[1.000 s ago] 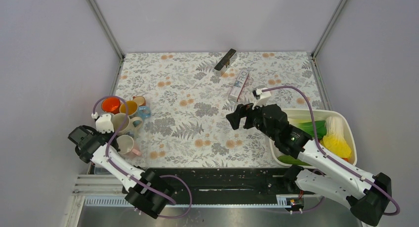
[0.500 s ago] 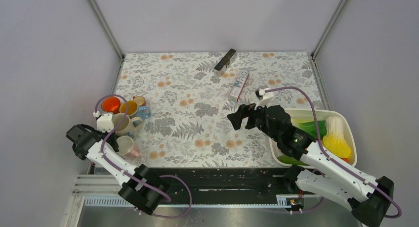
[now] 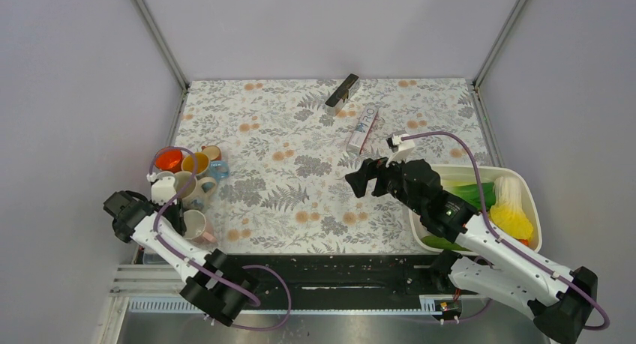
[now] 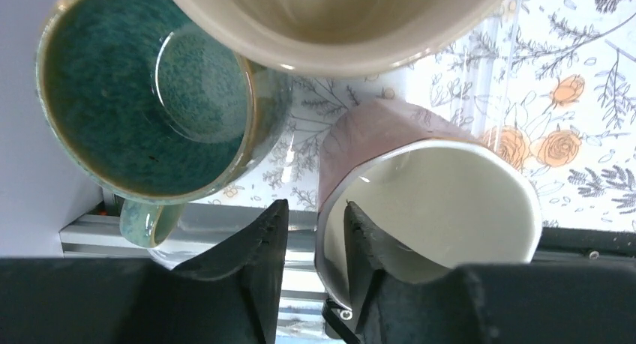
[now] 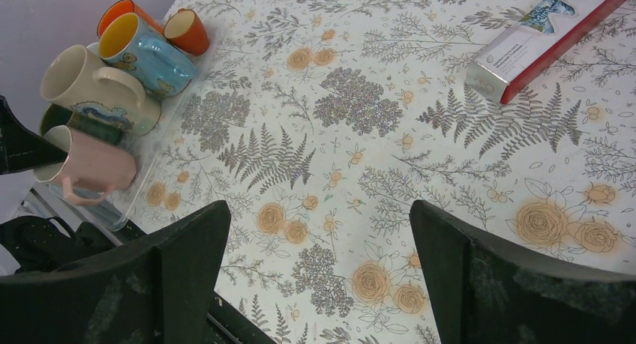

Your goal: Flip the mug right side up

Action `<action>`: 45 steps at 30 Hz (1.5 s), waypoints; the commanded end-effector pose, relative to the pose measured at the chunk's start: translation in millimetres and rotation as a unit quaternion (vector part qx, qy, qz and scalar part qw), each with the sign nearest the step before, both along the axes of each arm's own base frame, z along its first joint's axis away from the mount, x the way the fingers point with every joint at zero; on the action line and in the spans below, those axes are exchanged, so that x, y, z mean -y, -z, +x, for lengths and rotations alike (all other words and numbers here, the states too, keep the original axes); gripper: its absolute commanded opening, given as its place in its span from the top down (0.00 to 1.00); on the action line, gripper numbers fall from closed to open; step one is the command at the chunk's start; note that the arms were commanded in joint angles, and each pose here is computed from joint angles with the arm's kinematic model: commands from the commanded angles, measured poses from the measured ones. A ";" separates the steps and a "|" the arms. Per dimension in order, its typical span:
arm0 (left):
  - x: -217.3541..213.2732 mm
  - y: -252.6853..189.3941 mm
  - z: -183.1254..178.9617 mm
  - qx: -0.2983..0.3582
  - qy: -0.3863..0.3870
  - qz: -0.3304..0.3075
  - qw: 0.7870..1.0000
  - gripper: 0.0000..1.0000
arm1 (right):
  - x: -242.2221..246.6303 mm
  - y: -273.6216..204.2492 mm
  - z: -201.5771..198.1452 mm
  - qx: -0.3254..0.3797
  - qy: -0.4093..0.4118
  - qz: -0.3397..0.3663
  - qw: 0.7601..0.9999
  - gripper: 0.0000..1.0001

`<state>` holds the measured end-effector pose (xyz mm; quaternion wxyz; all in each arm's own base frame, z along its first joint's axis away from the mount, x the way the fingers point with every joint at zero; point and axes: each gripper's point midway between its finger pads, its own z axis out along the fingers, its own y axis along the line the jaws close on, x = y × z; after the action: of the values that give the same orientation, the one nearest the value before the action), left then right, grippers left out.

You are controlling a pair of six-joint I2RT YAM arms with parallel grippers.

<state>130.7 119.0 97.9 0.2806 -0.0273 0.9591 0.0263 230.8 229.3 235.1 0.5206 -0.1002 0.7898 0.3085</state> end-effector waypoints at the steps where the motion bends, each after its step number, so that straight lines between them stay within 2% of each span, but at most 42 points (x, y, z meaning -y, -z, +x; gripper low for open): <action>1: -3.7 -4.8 -7.6 -0.015 -0.013 0.012 1.000 0.59 | -2.4 -26.2 5.0 0.026 0.002 0.018 1.000 0.00; 5: -13.8 -28.8 1.9 0.010 -0.017 0.036 0.999 0.42 | -2.6 -27.3 4.6 0.027 0.000 0.019 0.999 0.01; 11: -6.0 -72.5 22.2 0.058 0.004 0.033 0.998 0.40 | -0.3 -21.8 6.8 0.030 0.003 0.002 1.000 0.01; 16: 41.6 -116.1 63.3 0.126 0.082 0.024 0.988 0.36 | 27.0 0.9 29.9 0.019 0.079 -0.090 0.993 0.01; 19: 77.2 -137.1 95.7 0.168 0.137 0.020 0.976 0.31 | 55.8 11.3 47.7 0.010 0.140 -0.134 0.981 0.01; 23: 135.5 -154.5 127.2 0.201 0.217 -0.002 0.955 0.25 | 104.8 28.0 63.1 -0.018 0.213 -0.145 0.966 0.01; 26: 174.0 -160.2 145.1 0.245 0.276 -0.005 0.929 0.13 | 144.8 40.1 66.1 -0.032 0.271 -0.152 0.950 0.00; 29: 198.3 -153.7 161.6 0.280 0.313 0.002 0.908 0.05 | 177.6 49.7 63.2 -0.041 0.318 -0.174 0.931 0.01; 31: 205.8 -145.6 172.7 0.300 0.316 0.008 0.900 0.01 | 191.0 50.7 60.8 -0.037 0.340 -0.185 0.922 0.01; 36: 219.0 -135.3 183.7 0.359 0.295 -0.018 0.885 0.01 | 198.6 47.2 58.4 -0.011 0.351 -0.183 0.918 0.01; 40: 204.0 -121.9 192.8 0.390 0.222 -0.018 0.893 0.01 | 199.1 48.4 57.0 0.000 0.349 -0.182 0.919 0.01; 43: 188.4 -120.2 201.9 0.421 0.131 -0.039 0.897 0.01 | 200.0 49.6 55.3 0.001 0.349 -0.183 0.919 0.00; 45: 188.0 -106.6 201.9 0.417 0.128 -0.041 0.899 0.01 | 199.7 47.9 54.4 0.004 0.348 -0.179 0.920 0.01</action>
<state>309.6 -80.4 165.5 0.5648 0.1681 0.8050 -0.0681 280.9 36.2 171.1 0.5421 0.0764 0.8362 -0.0317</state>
